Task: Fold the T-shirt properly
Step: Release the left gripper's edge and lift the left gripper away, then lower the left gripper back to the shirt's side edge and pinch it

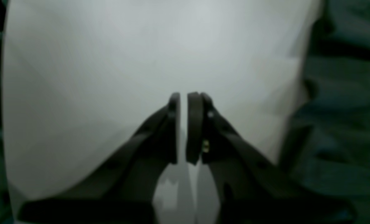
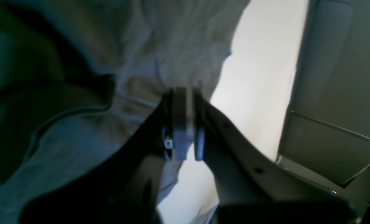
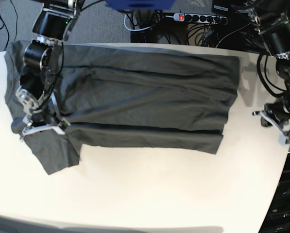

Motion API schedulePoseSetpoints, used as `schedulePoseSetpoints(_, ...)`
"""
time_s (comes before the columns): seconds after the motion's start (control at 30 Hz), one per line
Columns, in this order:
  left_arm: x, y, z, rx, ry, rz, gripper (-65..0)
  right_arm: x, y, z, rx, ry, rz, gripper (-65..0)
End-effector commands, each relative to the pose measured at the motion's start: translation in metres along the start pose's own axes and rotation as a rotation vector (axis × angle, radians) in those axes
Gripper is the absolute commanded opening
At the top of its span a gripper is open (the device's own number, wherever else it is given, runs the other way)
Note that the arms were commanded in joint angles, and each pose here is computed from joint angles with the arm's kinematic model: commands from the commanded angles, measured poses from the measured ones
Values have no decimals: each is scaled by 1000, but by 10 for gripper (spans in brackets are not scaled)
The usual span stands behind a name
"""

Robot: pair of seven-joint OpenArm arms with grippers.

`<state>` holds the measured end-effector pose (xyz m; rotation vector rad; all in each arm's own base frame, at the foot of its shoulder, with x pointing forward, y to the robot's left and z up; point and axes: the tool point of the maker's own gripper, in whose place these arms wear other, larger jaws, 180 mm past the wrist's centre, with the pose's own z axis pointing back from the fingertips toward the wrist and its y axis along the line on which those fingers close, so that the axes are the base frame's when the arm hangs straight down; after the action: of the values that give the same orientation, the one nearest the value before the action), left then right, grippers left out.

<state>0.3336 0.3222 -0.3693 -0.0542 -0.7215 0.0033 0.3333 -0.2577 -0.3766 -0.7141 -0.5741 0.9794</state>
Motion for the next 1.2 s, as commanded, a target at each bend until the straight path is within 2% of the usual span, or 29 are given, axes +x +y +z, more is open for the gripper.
schedulePoseSetpoints(0.0,20,2,7,-4,-55,-30,-609,5,-26,3,-69,-15,-5,-628)
schedulePoseSetpoints(0.23,25,-5,11,-29,-47,-81,-608,11,-50,11,-133,-25,-16,-628)
schedulePoseSetpoints(0.33,22,-13,7,-43,-43,-74,-605,17,-49,11,-130,-35,-37,-628)
schedulePoseSetpoints(0.53,42,-12,7,-40,-78,-65,-601,16,-53,8,-134,-30,-60,-628)
schedulePoseSetpoints(0.6,44,-12,8,-39,-83,-64,-567,15,-52,8,-131,-29,-59,-628)
schedulePoseSetpoints(0.73,50,-13,8,-42,-95,-65,-412,9,-37,9,-102,-17,-50,-628)
schedulePoseSetpoints(0.83,54,-28,2,-70,-86,-107,-338,7,-29,9,-87,-13,-55,-628)
schedulePoseSetpoints(0.97,53,-44,-12,-113,-52,-141,-314,-3,-20,10,-73,9,-164,-628)
schedulePoseSetpoints(1.07,51,-51,-28,-148,-14,-115,-314,-7,-20,10,-73,-11,-247,-628)
schedulePoseSetpoints(1.17,55,-54,-39,-175,-19,-73,-314,-6,-15,11,-64,-20,-264,-628)
